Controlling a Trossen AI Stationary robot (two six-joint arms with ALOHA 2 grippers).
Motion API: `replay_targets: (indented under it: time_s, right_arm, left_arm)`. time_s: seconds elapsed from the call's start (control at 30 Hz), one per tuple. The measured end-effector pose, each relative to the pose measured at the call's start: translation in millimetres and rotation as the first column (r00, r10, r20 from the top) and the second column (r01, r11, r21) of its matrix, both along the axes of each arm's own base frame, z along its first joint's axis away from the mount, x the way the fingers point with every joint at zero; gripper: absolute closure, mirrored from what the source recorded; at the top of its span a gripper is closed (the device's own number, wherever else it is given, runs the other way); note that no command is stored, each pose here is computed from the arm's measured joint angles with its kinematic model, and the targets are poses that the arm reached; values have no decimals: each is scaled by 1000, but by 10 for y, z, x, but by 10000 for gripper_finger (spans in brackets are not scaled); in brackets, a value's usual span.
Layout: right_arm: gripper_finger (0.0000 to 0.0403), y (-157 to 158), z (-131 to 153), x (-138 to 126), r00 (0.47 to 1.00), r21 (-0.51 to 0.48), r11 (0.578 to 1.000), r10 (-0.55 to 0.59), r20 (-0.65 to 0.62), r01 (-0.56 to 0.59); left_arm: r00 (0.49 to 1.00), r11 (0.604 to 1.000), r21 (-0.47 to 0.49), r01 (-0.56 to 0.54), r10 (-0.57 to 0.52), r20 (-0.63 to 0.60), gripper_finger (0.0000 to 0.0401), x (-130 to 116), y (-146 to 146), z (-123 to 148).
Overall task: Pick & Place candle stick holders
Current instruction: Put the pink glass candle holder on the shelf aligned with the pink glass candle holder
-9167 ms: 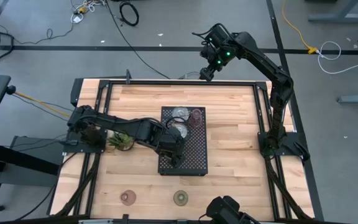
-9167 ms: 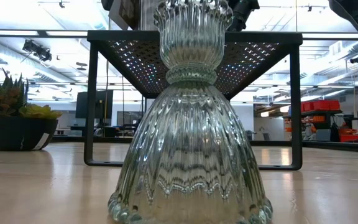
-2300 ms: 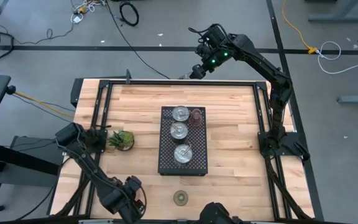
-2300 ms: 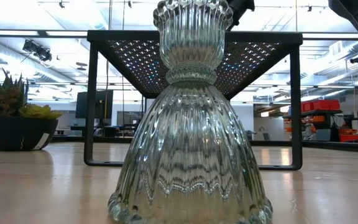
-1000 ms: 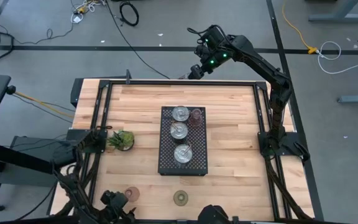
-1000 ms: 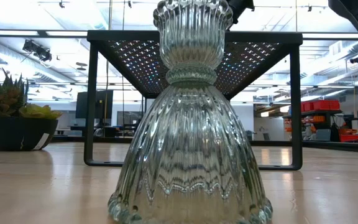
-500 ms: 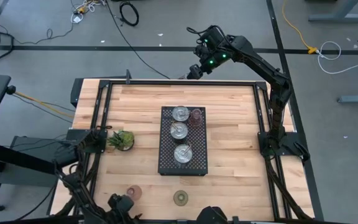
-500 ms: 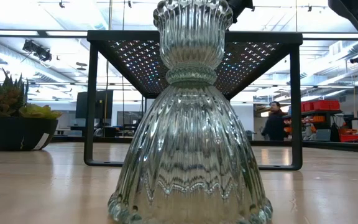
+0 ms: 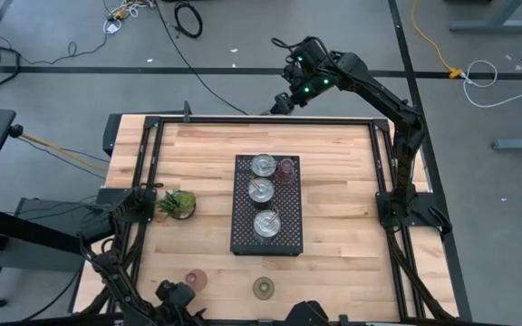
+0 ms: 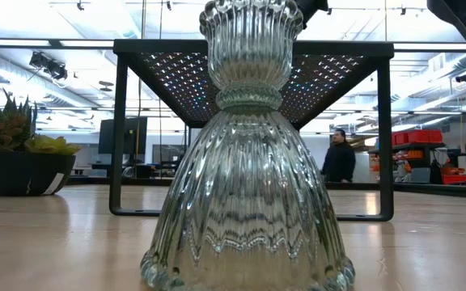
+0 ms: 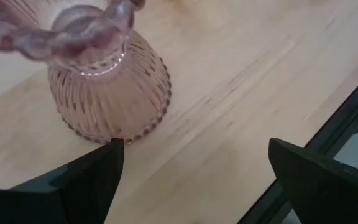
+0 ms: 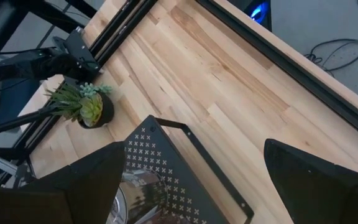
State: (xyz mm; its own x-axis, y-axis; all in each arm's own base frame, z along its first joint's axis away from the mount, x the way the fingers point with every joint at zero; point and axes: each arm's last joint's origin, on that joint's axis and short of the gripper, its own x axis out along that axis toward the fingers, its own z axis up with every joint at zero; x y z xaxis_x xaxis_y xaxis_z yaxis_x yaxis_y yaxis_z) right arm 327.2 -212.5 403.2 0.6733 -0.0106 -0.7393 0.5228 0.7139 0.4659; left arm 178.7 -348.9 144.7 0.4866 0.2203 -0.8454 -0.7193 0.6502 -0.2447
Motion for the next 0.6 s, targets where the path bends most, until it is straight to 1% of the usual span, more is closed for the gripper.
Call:
replay_targets:
  time_s: [0.13,0.33,0.5,0.6]
  right_arm:
    - [21,1,6,10,1000,-6,1000,2,9,-2]
    - [21,0,6,13,1000,-7,1000,2,10,-2]
    - [21,1,6,12,1000,-7,1000,2,10,-2]
    - [21,1,7,12,1000,-7,1000,2,10,-2]
  left_arm:
    - [1000,1000,6,-12,12,23,2,44,20,4]
    - [999,999,8,-41,40,25,2,161,82,6]
    - [999,998,-17,-53,53,10,2,234,101,2]
    - [998,997,-52,-55,56,14,2,259,81,2]
